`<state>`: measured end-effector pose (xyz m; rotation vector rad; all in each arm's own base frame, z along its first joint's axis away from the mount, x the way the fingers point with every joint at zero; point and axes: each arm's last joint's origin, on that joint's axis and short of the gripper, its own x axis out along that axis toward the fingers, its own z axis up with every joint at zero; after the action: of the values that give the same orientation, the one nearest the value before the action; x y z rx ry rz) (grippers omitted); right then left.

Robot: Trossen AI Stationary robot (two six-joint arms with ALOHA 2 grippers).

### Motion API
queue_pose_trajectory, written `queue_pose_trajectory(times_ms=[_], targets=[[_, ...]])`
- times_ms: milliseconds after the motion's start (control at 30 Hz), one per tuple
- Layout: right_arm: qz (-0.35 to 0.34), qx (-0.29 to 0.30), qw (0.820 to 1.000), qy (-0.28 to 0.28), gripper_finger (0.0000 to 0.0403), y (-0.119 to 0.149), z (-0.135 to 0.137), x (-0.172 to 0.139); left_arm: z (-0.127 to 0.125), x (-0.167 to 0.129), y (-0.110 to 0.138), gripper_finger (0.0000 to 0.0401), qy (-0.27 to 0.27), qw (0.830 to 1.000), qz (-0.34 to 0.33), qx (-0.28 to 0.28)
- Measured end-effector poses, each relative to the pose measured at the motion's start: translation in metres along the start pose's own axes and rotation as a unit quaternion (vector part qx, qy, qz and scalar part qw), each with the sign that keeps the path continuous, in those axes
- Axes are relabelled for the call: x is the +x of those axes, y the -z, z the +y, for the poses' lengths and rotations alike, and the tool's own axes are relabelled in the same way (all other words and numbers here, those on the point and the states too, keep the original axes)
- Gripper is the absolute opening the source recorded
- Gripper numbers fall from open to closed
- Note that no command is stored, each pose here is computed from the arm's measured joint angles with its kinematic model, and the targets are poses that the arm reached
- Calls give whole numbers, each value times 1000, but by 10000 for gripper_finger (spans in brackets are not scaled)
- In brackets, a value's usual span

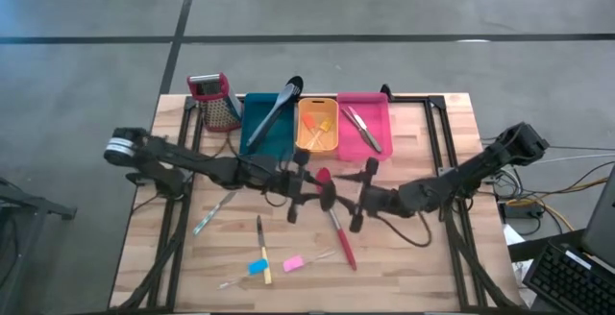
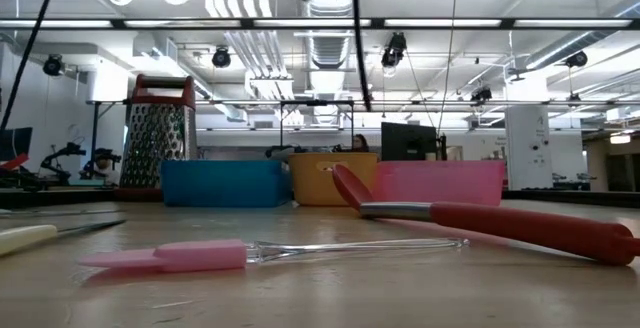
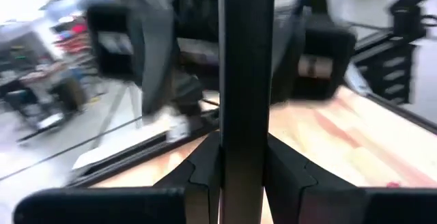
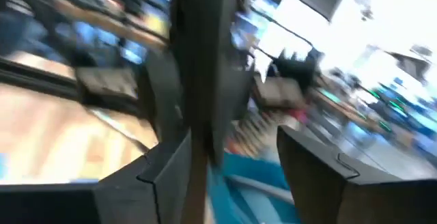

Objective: Pick & Place Kitchen Items
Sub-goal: Put the black serving spoon into the blue bin

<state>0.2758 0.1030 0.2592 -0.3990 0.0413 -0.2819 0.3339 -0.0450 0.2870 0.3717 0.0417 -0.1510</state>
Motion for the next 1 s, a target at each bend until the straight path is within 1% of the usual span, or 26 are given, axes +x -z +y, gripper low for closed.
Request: queue_pose_trajectory(times_ms=[100, 233, 367, 433, 500, 600, 767, 833, 900, 1000], targets=[[30, 2, 999, 42, 225, 3, -3, 0, 10, -19, -17, 79, -51, 998, 22, 7], [62, 11, 994, 89, 240, 5, -7, -3, 24, -45, -35, 79, -129, 989, 66, 24], [80, 43, 988, 126, 250, 7, -11, -6, 41, -69, -54, 79, -227, 969, 89, 40], [90, 42, 985, 140, 253, 8, -12, -7, 51, -79, -60, 79, -262, 958, 111, 42], [96, 39, 983, 153, 252, 9, -12, -7, 62, -88, -66, 79, -280, 950, 133, 36], [99, 39, 981, 165, 245, 9, -13, -8, 85, -100, -76, 79, -304, 937, 171, 6], [105, 30, 981, 162, 229, 11, -13, -8, 127, -114, -77, 79, -360, 900, 242, -51], [107, 29, 981, 162, 224, 11, -12, -8, 141, -116, -73, 79, -367, 889, 262, -76], [110, 28, 980, 161, 220, 12, -12, -8, 155, -117, -68, 79, -359, 886, 273, -103], [110, 27, 980, 161, 216, 12, -12, -8, 171, -114, -54, 79, -328, 891, 278, -148]])
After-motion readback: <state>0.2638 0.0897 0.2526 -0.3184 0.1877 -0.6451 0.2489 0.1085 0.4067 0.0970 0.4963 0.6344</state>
